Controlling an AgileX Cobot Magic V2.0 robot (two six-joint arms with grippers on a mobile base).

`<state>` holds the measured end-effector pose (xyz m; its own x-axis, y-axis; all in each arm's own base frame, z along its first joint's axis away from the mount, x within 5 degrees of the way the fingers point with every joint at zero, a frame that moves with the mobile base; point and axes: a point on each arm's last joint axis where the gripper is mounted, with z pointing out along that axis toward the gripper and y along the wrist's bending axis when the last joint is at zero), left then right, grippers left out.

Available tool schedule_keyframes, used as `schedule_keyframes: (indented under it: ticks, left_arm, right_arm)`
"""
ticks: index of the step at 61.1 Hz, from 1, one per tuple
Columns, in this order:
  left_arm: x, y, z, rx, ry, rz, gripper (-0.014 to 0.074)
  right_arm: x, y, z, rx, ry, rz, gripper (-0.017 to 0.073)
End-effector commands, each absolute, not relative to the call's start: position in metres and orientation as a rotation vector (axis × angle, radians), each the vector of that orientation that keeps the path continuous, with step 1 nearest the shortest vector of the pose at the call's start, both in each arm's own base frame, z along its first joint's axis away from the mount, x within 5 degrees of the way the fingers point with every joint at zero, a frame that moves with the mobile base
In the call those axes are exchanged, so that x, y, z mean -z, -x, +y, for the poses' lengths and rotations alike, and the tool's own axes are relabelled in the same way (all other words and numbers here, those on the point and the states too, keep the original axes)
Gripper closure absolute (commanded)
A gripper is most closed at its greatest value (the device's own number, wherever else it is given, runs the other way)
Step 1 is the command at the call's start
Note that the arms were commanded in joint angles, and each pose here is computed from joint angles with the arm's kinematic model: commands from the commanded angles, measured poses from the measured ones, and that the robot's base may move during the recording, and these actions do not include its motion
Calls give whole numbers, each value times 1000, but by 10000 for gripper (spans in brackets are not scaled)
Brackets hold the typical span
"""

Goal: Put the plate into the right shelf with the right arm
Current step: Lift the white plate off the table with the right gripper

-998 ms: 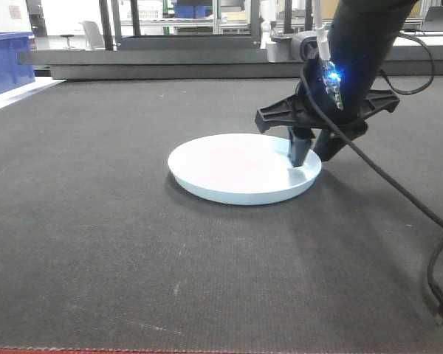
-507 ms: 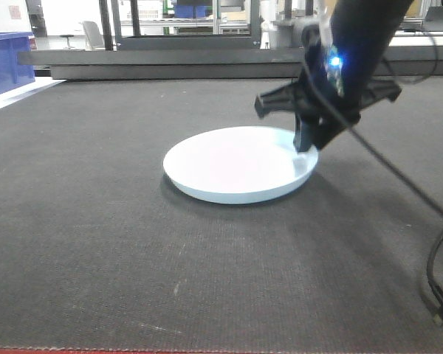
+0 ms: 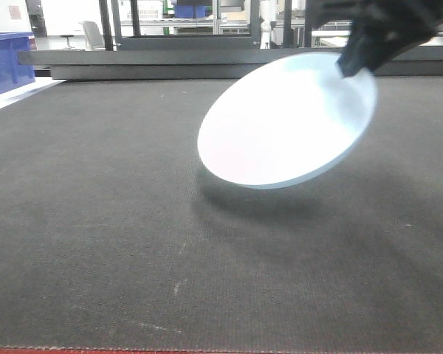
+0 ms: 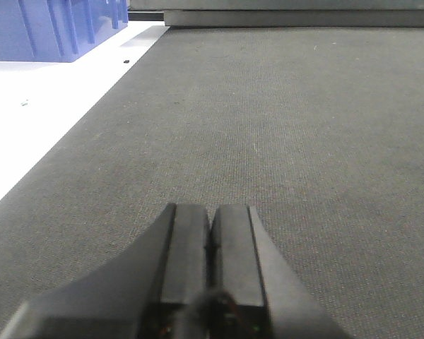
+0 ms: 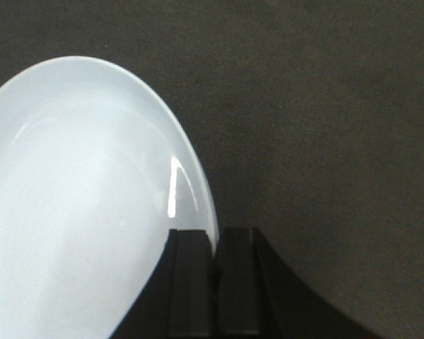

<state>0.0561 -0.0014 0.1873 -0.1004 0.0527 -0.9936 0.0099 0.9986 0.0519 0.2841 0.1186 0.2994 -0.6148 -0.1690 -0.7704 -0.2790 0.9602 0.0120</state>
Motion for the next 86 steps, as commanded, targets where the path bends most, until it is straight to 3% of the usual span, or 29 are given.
schedule_keyframes:
  ticks: [1, 24, 52, 86]
  left_arm:
    - [-193, -56, 0, -44, -23, 1583, 640]
    - [-193, -56, 0, -44, -23, 1583, 640]
    - [-193, -56, 0, -44, -23, 1583, 640]
    - [-193, -56, 0, -44, -23, 1583, 640]
  right_arm:
    - [-333, -260, 109, -209, 329, 2039, 534]
    - [-368, -161, 64, -212, 336, 1736, 534]
    - [-416, -70, 24, -269, 259, 1346, 534]
    - [-422, -51, 17, -286, 245, 1251, 534]
